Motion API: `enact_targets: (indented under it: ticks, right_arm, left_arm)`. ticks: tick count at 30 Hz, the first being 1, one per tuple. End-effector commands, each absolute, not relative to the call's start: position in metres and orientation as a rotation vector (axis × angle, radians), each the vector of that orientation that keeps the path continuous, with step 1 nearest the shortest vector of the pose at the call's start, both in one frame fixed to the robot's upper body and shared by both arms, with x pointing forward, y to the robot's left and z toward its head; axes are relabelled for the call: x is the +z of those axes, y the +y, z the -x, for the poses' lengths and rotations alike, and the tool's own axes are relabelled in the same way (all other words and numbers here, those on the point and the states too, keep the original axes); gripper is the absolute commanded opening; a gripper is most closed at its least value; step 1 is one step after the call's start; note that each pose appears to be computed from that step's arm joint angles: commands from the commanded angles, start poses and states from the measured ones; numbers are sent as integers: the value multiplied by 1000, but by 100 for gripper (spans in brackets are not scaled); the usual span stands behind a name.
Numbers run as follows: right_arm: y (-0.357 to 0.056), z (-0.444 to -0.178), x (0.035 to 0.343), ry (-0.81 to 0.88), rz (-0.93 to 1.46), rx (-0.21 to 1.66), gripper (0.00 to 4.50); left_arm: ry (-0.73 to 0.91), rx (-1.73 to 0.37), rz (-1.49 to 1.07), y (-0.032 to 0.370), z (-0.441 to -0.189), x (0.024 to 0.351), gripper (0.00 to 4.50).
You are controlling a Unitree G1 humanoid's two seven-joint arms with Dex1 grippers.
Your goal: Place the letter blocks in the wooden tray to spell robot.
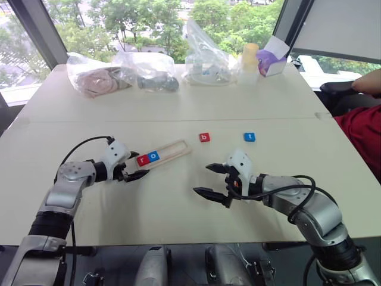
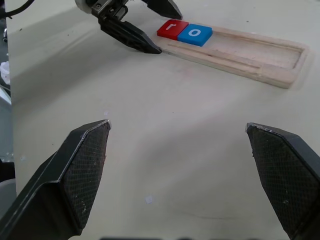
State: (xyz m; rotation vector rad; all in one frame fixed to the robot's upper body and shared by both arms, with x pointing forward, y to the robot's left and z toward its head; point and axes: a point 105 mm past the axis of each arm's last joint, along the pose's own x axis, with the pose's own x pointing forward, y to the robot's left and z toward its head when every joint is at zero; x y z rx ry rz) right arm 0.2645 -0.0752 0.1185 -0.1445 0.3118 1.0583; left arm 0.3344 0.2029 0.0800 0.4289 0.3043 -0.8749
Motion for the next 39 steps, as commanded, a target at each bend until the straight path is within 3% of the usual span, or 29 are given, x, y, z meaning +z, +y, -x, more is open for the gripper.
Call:
enact_targets:
  ticks: [1,5,9,19,26,28,29,32,35,39]
  right_arm:
    - [-83,-269,127,269,153,1020,450]
    - [-98,-275,129,266,140,954,450]
    - [-123,-283,134,256,125,846,450]
    - [-141,-287,137,223,130,708,450]
    - [-144,-286,133,227,141,674,450]
    - [-144,-289,132,226,147,665,450]
    - [-145,-290,132,226,150,660,450]
    - [-140,-298,135,207,129,656,450]
    - [-113,-311,156,141,-88,701,450]
    - [-89,-339,143,229,-30,650,450]
  left_arm:
    - [405,-918,-451,204,-325,58,315]
    - [354,-985,-478,203,-327,77,315]
    - [284,-1180,-572,180,-326,103,315]
    - [287,-1318,-681,150,-353,98,315]
    - [301,-1313,-633,147,-353,91,315]
    - [304,-1309,-615,148,-352,89,422]
    - [305,-1306,-608,148,-351,89,444]
    - [298,-1302,-609,148,-348,89,444]
    - [280,-1301,-599,151,-344,98,444]
    - [291,-1281,-610,161,-336,107,444]
